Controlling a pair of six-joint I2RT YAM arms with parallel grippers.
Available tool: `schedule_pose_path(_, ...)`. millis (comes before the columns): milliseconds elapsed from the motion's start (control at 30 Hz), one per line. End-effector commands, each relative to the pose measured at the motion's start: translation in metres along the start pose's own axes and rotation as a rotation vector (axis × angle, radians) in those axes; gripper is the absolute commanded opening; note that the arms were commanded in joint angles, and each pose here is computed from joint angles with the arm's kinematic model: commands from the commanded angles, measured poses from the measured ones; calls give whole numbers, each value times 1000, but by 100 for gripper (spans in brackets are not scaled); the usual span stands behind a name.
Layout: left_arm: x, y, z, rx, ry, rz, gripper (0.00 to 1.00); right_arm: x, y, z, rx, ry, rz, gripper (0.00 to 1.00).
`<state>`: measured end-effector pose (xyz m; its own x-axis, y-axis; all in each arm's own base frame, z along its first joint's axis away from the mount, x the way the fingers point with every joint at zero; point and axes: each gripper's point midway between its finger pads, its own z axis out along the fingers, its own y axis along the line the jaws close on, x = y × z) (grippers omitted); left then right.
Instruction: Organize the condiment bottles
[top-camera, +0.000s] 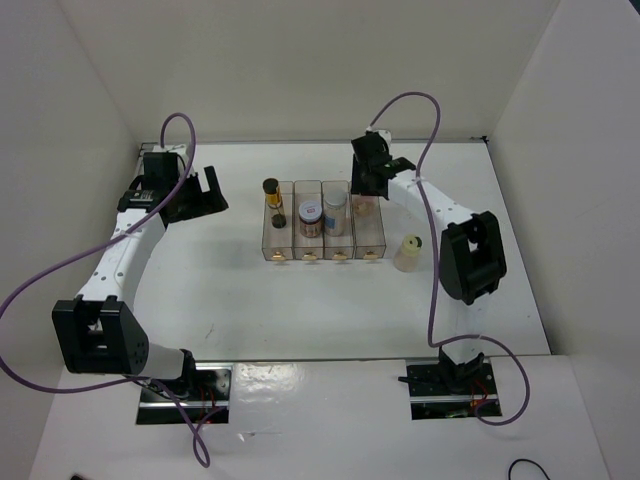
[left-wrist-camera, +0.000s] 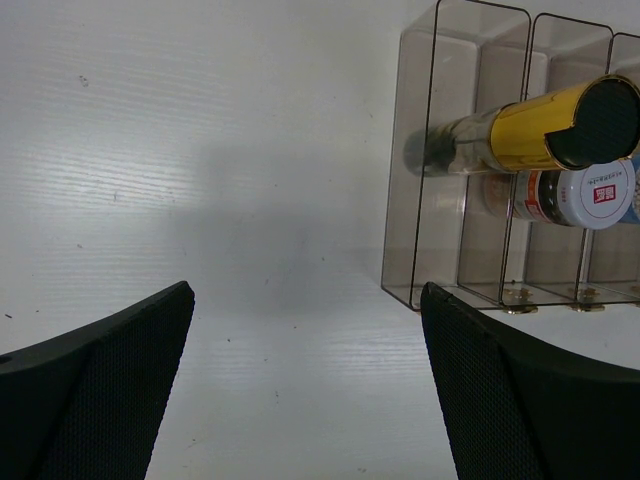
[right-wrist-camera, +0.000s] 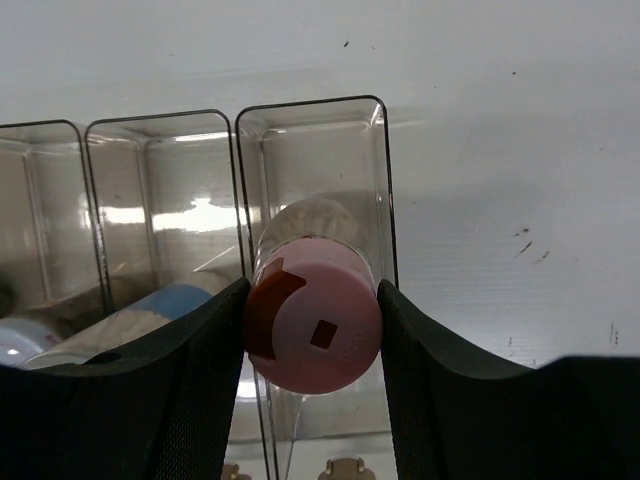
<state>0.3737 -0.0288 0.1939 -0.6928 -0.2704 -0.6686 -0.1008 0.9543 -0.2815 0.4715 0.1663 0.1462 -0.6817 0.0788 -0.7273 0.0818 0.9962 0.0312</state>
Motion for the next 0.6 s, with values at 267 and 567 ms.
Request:
schedule_pose_path(267, -20, -4, -3, 17, -47, 22, 100, -9, 6, 23, 28, -36, -12, 28)
schedule_pose_path(567, -21, -7, -6, 28, -53, 23, 100, -23, 0, -1, 43, -32, 5, 98)
